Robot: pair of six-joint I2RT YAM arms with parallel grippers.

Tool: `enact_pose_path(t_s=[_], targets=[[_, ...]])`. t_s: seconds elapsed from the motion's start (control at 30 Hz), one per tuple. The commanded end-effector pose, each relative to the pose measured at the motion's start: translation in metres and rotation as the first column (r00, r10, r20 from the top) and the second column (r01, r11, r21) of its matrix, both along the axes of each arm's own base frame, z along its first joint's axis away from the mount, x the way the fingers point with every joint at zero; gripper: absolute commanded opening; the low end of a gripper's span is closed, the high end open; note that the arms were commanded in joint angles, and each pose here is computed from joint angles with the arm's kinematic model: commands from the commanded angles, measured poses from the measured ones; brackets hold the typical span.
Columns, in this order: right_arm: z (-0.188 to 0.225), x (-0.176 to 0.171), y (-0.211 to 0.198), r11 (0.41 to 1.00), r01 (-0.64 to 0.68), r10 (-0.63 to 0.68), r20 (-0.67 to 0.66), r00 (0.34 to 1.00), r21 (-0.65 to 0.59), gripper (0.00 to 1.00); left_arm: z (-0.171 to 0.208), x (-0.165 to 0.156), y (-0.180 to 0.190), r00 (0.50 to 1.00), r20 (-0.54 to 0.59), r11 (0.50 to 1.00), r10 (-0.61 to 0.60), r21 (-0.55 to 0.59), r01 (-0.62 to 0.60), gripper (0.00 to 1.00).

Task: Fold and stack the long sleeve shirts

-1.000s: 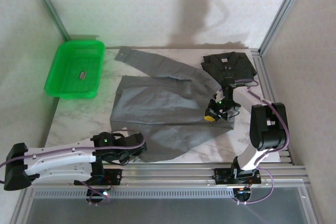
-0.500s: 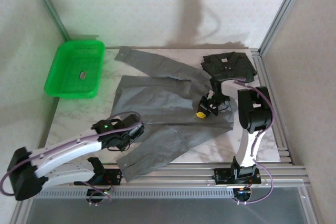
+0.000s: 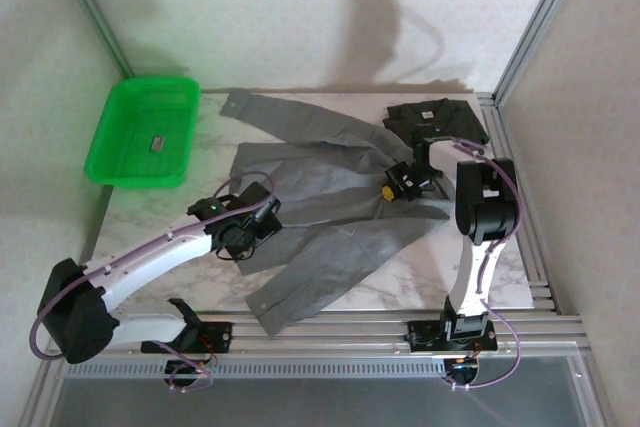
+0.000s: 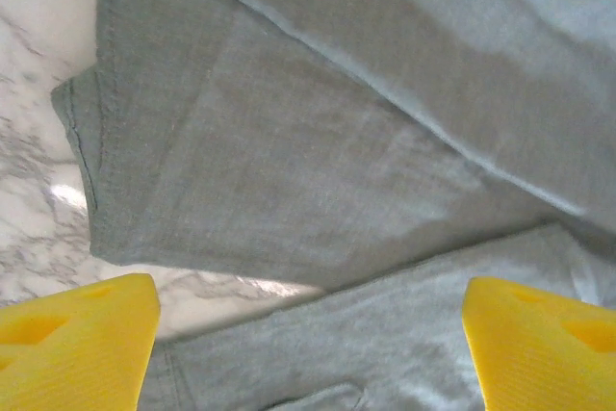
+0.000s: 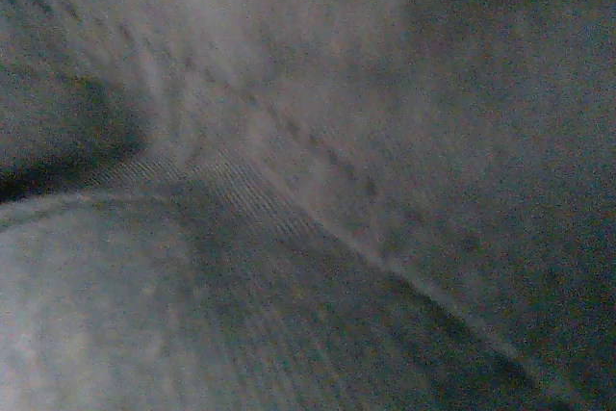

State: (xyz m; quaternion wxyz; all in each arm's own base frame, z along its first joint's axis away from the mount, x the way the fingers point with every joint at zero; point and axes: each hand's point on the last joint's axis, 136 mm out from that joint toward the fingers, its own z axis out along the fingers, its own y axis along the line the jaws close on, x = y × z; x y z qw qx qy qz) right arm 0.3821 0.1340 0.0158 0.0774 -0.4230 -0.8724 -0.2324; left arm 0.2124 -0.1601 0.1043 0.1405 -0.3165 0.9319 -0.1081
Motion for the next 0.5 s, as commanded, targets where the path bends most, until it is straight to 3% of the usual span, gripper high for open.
enact_pose_path(t_s=[0.0, 0.1, 0.23, 0.33, 0.47], targets=[[-0.034, 0.005, -0.025, 0.989, 0.061, -0.064, -0.012, 0.998, -0.132, 0.06, -0.023, -0.045, -0.015, 0.979, -0.160, 0.992, -0.124, 0.010, 0.127, 0.80], [-0.022, 0.005, -0.023, 0.994, 0.024, -0.020, 0.037, 0.999, -0.103, 0.13, -0.039, -0.085, -0.030, 0.948, -0.253, 0.981, -0.192, -0.028, 0.191, 0.80], [-0.017, 0.004, -0.022, 0.995, -0.017, 0.021, 0.045, 0.999, -0.094, 0.15, -0.054, -0.122, -0.038, 0.914, -0.325, 0.970, -0.241, -0.062, 0.234, 0.80], [-0.019, 0.004, -0.019, 0.997, -0.020, 0.024, 0.052, 0.998, -0.074, 0.15, -0.065, -0.132, -0.037, 0.898, -0.356, 0.966, -0.257, -0.059, 0.253, 0.77], [-0.016, 0.006, -0.019, 0.997, -0.035, 0.040, 0.068, 0.997, -0.072, 0.15, -0.072, -0.130, -0.012, 0.904, -0.375, 0.965, -0.208, 0.072, 0.252, 0.75]])
